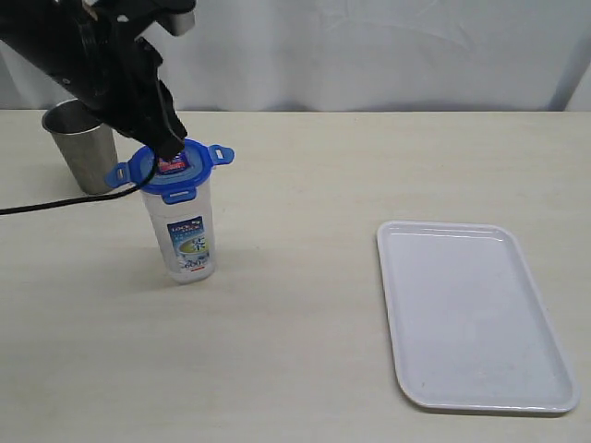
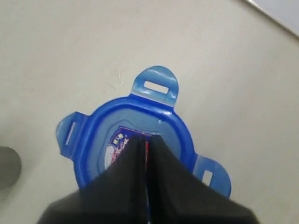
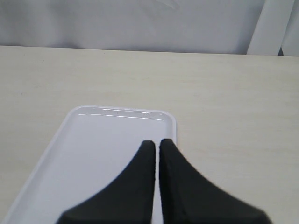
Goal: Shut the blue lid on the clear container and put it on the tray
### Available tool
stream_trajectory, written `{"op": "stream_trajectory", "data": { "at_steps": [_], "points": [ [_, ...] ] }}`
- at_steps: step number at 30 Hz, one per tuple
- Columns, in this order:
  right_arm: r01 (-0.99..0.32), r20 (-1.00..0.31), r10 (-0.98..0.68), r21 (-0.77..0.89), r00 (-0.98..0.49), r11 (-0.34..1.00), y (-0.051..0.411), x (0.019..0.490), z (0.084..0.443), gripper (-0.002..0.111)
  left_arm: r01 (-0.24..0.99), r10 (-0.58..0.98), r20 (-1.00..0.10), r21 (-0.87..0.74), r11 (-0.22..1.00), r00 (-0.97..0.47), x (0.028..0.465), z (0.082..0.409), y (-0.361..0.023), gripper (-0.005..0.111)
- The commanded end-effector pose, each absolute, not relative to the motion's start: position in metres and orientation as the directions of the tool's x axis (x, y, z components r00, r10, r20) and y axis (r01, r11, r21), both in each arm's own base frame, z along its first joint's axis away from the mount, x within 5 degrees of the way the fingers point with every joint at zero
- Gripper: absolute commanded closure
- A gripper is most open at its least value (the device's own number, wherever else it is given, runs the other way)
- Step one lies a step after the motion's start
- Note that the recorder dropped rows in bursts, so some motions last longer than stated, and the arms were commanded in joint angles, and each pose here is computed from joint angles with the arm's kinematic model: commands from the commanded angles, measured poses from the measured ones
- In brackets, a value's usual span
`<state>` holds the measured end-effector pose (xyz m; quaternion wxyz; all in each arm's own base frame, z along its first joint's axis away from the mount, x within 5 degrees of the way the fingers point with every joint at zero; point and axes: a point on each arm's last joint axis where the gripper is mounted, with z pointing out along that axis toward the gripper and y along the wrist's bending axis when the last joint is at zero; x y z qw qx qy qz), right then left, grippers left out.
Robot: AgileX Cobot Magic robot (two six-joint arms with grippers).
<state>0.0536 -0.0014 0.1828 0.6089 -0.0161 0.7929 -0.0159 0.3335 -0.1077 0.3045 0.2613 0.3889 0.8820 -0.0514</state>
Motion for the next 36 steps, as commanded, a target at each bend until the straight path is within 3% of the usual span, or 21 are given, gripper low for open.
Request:
{"op": "stream_trajectory", "data": {
  "at_steps": [1, 7, 13, 19, 27, 32, 36],
  "points": [
    [-0.007, -0.966, -0.050, -0.050, -0.254, 0.999, -0.001, 0.053, 0.182, 0.104, 0.692, 0.639, -0.562, 0.155, 0.705, -0.525, 0.319, 0.330, -0.100, 0.082],
    [-0.007, -0.966, -0.050, -0.050, -0.254, 0.999, -0.001, 0.053, 0.182, 0.104, 0.620, 0.501, -0.698, 0.104, 0.778, -0.511, 0.299, 0.330, -0.079, 0.050],
    [-0.017, -0.966, -0.052, -0.050, -0.254, 0.999, -0.001, 0.053, 0.182, 0.104, 0.518, 0.369, -0.848, 0.135, 0.845, -0.381, 0.260, 0.305, -0.064, 0.047],
    [-0.053, -0.966, -0.060, -0.048, -0.252, 0.997, 0.001, 0.053, 0.182, 0.104, 0.549, 0.254, -0.937, 0.084, 0.832, -0.241, 0.232, 0.297, -0.069, 0.047],
    [-0.053, -0.966, -0.060, -0.048, -0.252, 0.997, 0.001, 0.053, 0.182, 0.104, 0.520, 0.267, -0.922, 0.087, 0.850, -0.282, 0.221, 0.266, -0.063, 0.046],
    [-0.053, -0.966, -0.060, -0.048, -0.252, 0.997, 0.001, 0.053, 0.182, 0.104, 0.607, 0.292, -0.926, 0.091, 0.789, -0.241, 0.220, 0.263, -0.072, 0.022],
    [-0.053, -0.966, -0.060, -0.048, -0.252, 0.997, 0.001, 0.053, 0.182, 0.104, 0.582, 0.302, -0.919, 0.104, 0.806, -0.253, 0.221, 0.262, -0.069, 0.007]
  ]
}}
